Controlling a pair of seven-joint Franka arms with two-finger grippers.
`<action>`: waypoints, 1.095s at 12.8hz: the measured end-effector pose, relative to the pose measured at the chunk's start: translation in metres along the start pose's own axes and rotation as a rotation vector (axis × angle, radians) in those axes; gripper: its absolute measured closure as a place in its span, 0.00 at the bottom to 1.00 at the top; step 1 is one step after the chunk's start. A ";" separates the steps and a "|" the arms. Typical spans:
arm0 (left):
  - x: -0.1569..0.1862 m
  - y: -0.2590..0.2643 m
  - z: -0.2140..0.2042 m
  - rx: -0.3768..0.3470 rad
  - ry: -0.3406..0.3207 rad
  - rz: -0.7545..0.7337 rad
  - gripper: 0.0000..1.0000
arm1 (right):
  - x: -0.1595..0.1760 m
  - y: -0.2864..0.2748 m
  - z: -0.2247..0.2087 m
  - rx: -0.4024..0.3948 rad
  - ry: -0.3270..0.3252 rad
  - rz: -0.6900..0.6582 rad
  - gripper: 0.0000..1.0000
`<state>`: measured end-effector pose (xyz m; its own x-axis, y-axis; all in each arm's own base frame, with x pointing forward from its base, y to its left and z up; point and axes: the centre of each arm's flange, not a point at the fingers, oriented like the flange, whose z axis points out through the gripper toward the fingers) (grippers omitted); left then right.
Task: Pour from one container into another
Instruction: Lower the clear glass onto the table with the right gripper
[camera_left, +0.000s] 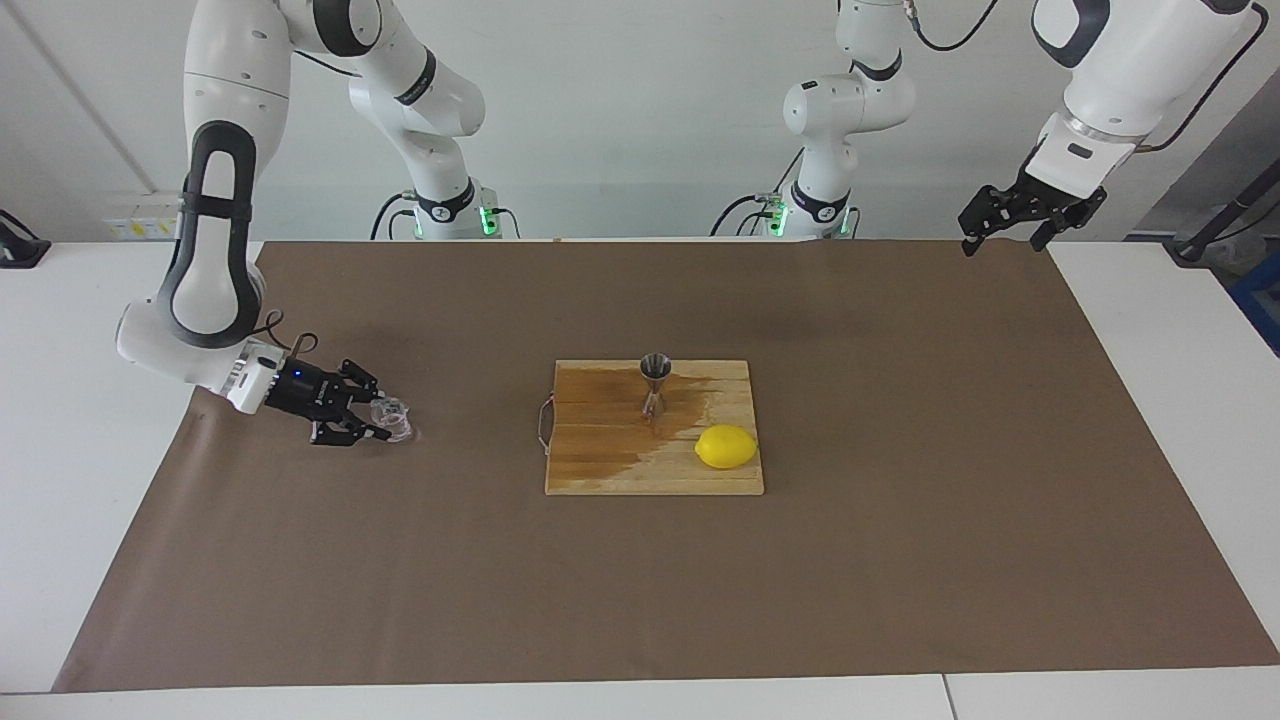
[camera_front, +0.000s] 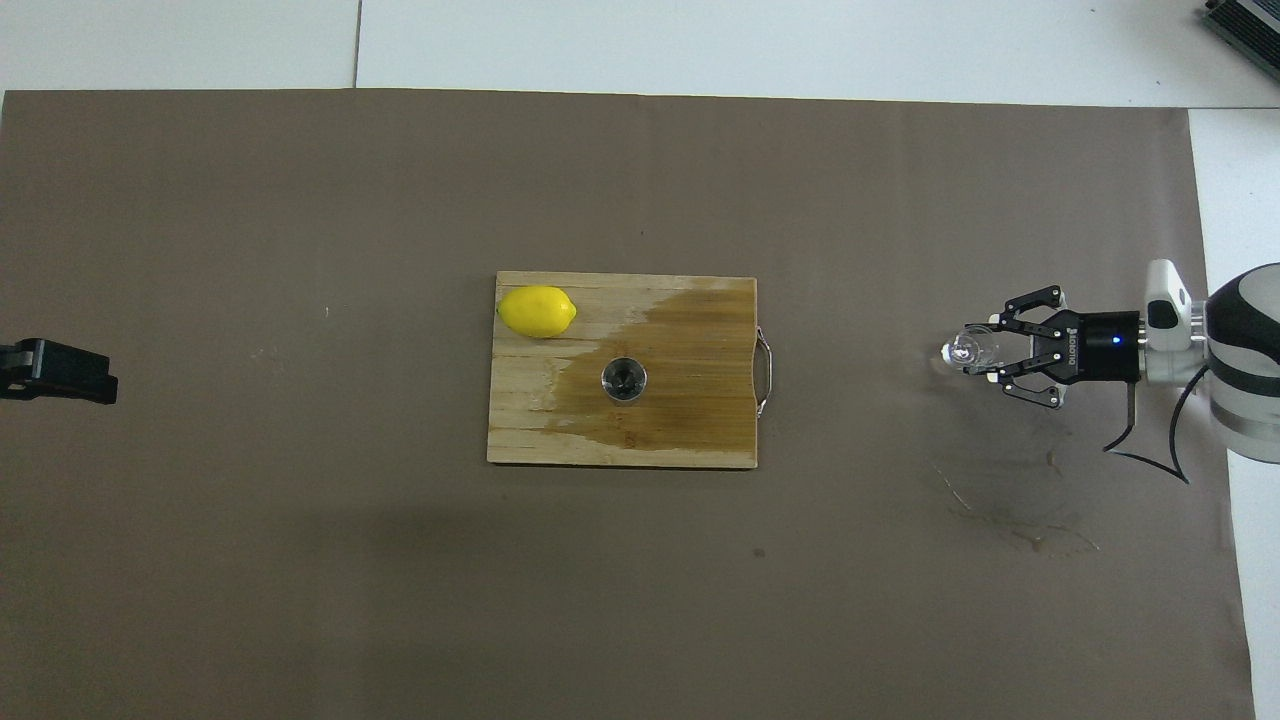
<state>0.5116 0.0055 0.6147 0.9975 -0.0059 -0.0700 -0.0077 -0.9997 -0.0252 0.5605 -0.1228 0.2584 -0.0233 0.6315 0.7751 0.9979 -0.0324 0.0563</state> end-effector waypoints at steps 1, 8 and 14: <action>0.000 0.000 0.000 0.000 0.000 0.000 0.00 | 0.000 -0.002 0.002 0.013 0.005 -0.008 0.52; 0.000 0.000 0.000 0.000 0.000 0.000 0.00 | -0.008 -0.009 0.001 0.021 0.008 0.008 0.52; 0.000 0.000 0.000 0.000 0.000 0.000 0.00 | -0.019 -0.016 -0.008 0.006 0.010 0.038 0.52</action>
<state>0.5116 0.0055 0.6147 0.9975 -0.0059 -0.0700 -0.0077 -0.9997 -0.0252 0.5444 -0.1406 0.2477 0.0138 0.6223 0.7826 0.9984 -0.0516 0.0234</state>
